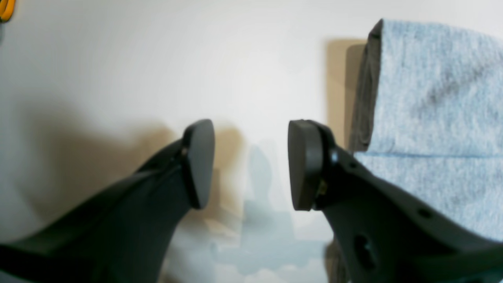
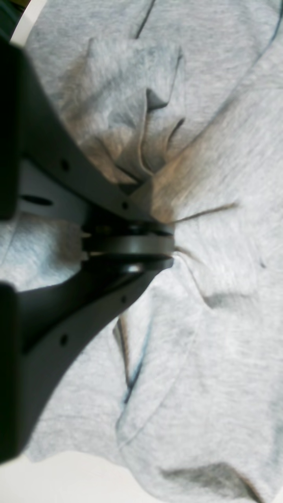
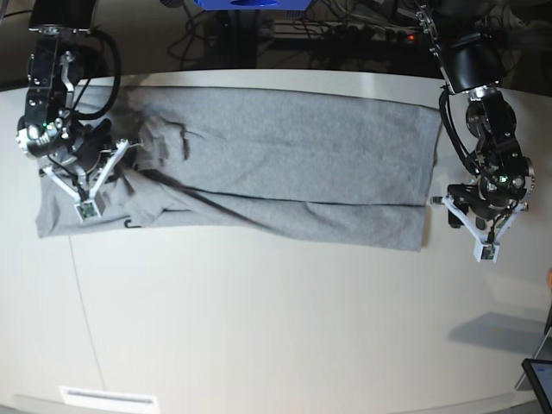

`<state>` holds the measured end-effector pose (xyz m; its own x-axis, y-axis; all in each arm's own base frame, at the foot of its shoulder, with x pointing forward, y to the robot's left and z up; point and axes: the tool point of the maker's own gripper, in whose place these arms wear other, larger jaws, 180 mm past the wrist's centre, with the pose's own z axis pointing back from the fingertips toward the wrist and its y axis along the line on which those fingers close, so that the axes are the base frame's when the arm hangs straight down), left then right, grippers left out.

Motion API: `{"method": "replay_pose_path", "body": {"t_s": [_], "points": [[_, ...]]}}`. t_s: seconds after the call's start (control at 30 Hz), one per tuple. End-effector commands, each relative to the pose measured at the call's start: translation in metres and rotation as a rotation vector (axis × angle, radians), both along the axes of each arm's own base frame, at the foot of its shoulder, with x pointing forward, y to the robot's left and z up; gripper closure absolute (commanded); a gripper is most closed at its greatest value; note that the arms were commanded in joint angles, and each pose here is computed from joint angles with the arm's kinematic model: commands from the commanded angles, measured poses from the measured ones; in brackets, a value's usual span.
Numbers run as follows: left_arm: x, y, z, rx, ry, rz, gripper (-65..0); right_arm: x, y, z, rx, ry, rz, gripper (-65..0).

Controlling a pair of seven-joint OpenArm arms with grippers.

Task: Fold the T-shirt properly
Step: 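Fold the sleeve end over the shirt body with the right gripper, then lower the left gripper onto the folded shirt's end near the hem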

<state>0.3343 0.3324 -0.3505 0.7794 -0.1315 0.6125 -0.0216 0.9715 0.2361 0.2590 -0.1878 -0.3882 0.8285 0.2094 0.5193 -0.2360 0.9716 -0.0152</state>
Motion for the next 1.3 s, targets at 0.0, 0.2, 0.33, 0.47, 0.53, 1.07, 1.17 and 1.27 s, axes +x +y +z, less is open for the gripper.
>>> {"method": "replay_pose_path", "body": {"t_s": [0.0, 0.2, 0.33, 0.47, 0.53, 1.07, 1.17, 1.27], "points": [[0.009, 0.007, 0.017, 0.022, -0.048, 0.004, -30.2, 0.005, -0.004, 0.008, -0.010, -0.032, -0.002, 0.0], [0.012, 0.005, 0.019, 0.011, -0.060, 0.002, -30.2, -0.007, -0.011, 0.002, -0.007, -0.008, -0.038, 0.0], [0.013, 0.004, 0.020, 0.009, -0.063, 0.002, -30.2, -0.007, -0.023, 0.004, 0.009, -0.020, -0.107, 0.0], [0.013, 0.005, 0.021, 0.009, -0.065, 0.003, -30.2, -0.006, -0.024, 0.008, 0.007, -0.034, -0.109, -14.2], [0.013, 0.005, 0.021, 0.009, -0.065, 0.003, -30.2, -0.003, -0.023, 0.015, 0.004, -0.057, -0.104, -22.5], [0.078, -0.058, 0.059, -0.128, -0.218, -0.103, -30.4, 0.020, -0.034, 0.063, -0.010, -0.264, -0.132, -28.4], [0.099, -0.068, 0.047, -0.207, -0.183, -0.096, -30.4, 0.014, -0.034, 0.058, -0.008, -0.256, -0.132, -28.4], [0.112, -0.078, 0.029, -0.291, -0.127, -0.083, -30.2, 0.015, -0.034, 0.060, -0.006, -0.267, -0.131, -28.4]]}}
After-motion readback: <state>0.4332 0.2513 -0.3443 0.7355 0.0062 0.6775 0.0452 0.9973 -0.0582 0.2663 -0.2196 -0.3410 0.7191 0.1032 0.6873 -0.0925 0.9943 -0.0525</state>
